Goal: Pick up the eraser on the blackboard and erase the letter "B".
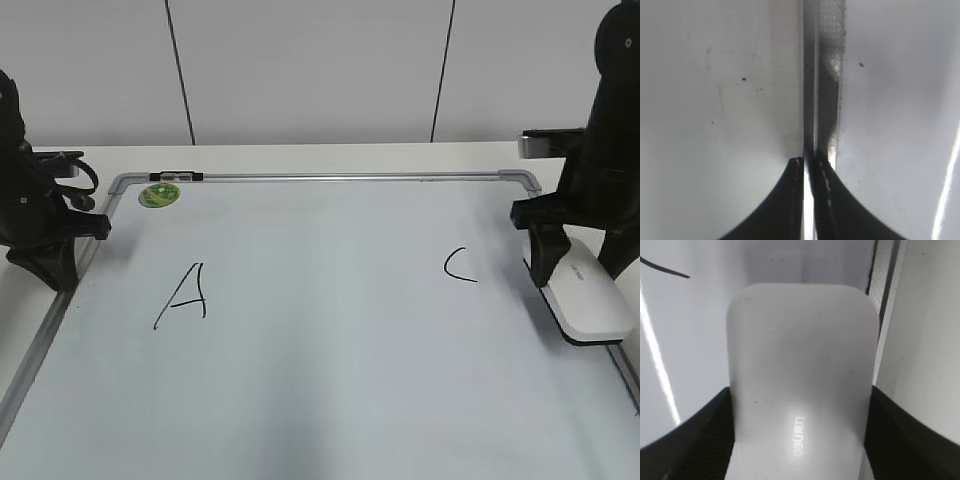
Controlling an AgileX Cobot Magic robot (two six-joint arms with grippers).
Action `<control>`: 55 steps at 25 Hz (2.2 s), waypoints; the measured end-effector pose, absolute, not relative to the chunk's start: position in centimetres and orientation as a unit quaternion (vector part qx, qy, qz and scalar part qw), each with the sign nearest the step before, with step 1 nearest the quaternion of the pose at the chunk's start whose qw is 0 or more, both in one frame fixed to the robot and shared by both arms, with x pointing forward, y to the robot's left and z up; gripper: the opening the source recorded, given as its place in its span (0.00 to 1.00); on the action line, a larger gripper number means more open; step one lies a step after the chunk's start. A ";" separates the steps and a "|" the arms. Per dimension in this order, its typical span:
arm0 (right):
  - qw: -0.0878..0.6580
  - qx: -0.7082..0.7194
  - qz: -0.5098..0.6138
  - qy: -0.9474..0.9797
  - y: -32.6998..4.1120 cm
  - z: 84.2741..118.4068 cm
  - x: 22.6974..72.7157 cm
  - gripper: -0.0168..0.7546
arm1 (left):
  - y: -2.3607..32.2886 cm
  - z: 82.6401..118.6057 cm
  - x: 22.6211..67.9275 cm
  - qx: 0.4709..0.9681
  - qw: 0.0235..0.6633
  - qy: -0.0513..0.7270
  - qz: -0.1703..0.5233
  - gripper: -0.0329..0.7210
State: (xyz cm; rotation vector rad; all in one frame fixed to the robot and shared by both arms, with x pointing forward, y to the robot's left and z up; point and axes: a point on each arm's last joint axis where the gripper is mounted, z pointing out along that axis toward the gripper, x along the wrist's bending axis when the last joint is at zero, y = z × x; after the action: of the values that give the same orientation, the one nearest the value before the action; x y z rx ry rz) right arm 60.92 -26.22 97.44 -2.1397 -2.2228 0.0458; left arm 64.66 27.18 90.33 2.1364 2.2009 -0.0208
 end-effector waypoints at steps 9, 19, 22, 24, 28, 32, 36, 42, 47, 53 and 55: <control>0.035 -0.698 0.005 -0.715 -27.3 97.4 61.1 0.71 | 27.2 90.3 64.7 0.696 0.037 0.717 -0.007 0.07; 0.028 -0.697 0.001 -0.717 -27.3 97.6 61.3 0.71 | 27.2 90.3 64.7 0.696 0.037 0.717 -0.007 0.07; 0.019 -0.697 -0.008 -0.717 -27.3 97.6 61.5 0.71 | 27.2 90.3 64.7 0.696 0.037 0.717 -0.007 0.07; 0.015 -0.697 -0.013 -0.717 -27.3 97.6 61.6 0.71 | 27.2 90.3 64.7 0.696 0.037 0.717 -0.007 0.07; 0.021 -0.697 -0.006 -0.717 -27.3 96.6 61.9 0.71 | 27.2 90.3 64.7 0.696 0.037 0.717 -0.007 0.07; 0.034 -0.698 0.006 -0.716 -27.3 95.1 62.2 0.71 | 27.2 90.3 64.7 0.696 0.037 0.717 -0.007 0.07; 0.037 -0.698 0.011 -0.715 -27.3 94.0 62.5 0.71 | 27.2 90.3 64.7 0.696 0.037 0.717 -0.007 0.07; 0.029 -0.698 0.001 -0.715 -27.2 93.9 62.8 0.71 | 27.2 90.3 64.7 0.696 0.037 0.717 -0.007 0.07; 0.027 -0.699 -0.001 -0.715 -27.2 93.9 62.8 0.73 | 27.2 90.3 64.7 0.696 0.037 0.717 -0.007 0.07; 0.025 -0.699 -0.003 -0.714 -27.2 93.9 62.9 0.78 | 27.2 90.3 64.7 0.696 0.037 0.717 -0.007 0.07; 0.025 -0.699 -0.003 -0.714 -27.2 93.9 62.9 0.79 | 27.2 90.3 64.6 0.696 0.036 0.717 -0.007 0.07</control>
State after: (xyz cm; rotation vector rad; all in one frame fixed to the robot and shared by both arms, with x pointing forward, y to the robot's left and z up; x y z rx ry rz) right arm 62.94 -27.24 93.93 -2.1619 -2.2088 -0.0089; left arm 64.64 27.18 90.33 2.1374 2.2018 -0.0227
